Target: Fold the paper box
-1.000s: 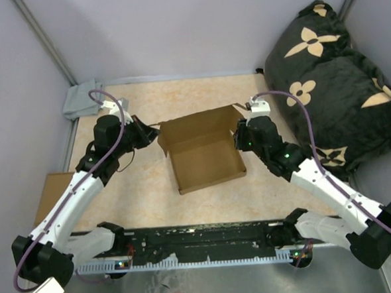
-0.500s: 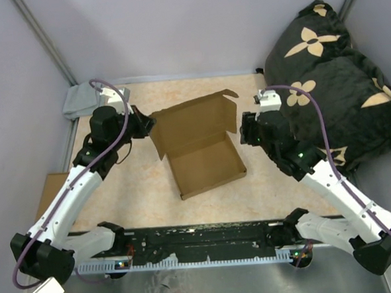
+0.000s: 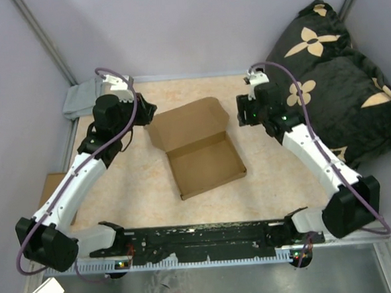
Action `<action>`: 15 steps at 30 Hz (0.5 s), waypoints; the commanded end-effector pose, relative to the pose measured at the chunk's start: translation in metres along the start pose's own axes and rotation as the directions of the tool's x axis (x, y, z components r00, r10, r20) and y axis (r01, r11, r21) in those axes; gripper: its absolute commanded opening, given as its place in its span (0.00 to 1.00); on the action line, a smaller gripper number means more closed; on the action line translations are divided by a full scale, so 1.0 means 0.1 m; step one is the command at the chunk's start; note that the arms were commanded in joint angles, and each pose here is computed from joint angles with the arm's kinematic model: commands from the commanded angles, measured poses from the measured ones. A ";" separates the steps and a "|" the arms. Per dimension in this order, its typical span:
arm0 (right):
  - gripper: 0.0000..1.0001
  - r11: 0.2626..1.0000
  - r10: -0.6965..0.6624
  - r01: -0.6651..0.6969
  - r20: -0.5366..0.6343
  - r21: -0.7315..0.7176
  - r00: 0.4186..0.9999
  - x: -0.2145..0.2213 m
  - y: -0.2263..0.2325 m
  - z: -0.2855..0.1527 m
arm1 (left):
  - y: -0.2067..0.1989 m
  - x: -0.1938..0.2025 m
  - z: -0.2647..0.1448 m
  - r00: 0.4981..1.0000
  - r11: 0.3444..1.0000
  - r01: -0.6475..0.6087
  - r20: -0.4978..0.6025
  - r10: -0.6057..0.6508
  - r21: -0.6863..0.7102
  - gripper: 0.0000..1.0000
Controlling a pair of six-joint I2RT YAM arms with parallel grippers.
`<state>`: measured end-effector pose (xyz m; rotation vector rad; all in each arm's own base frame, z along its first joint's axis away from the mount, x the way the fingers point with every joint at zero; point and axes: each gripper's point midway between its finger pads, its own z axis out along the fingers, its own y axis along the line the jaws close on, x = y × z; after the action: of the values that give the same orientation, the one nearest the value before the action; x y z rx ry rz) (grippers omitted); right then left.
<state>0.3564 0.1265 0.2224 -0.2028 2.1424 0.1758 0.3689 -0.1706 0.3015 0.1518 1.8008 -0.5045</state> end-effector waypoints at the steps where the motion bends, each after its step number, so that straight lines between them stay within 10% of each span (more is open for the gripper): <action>1: 0.63 0.992 -0.009 0.021 0.094 -0.127 0.995 -0.67 0.28 0.11 | 0.16 -0.13 0.06 1.000 0.994 0.011 -0.020 -0.014 -0.113 0.47; 5: 0.66 0.987 0.021 -0.022 -0.009 -0.162 1.000 -0.88 0.35 0.54 | 0.46 0.16 0.37 0.961 0.974 0.143 -0.212 -0.179 -0.178 0.53; 9: 0.66 0.975 0.094 -0.121 -0.145 -0.186 0.985 -0.92 0.33 1.07 | 0.72 0.81 0.67 0.775 0.915 0.288 -0.493 -0.395 -0.281 0.44; 15: 0.72 0.966 0.069 -0.128 -0.254 -0.224 0.965 -0.80 0.35 1.60 | 0.88 1.23 0.67 0.694 0.900 0.268 -0.580 -0.428 -0.344 0.51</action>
<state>0.5278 0.1924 0.2159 -0.2239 2.2798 0.4104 0.4586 -0.1307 0.1527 -0.2150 2.4672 -0.4777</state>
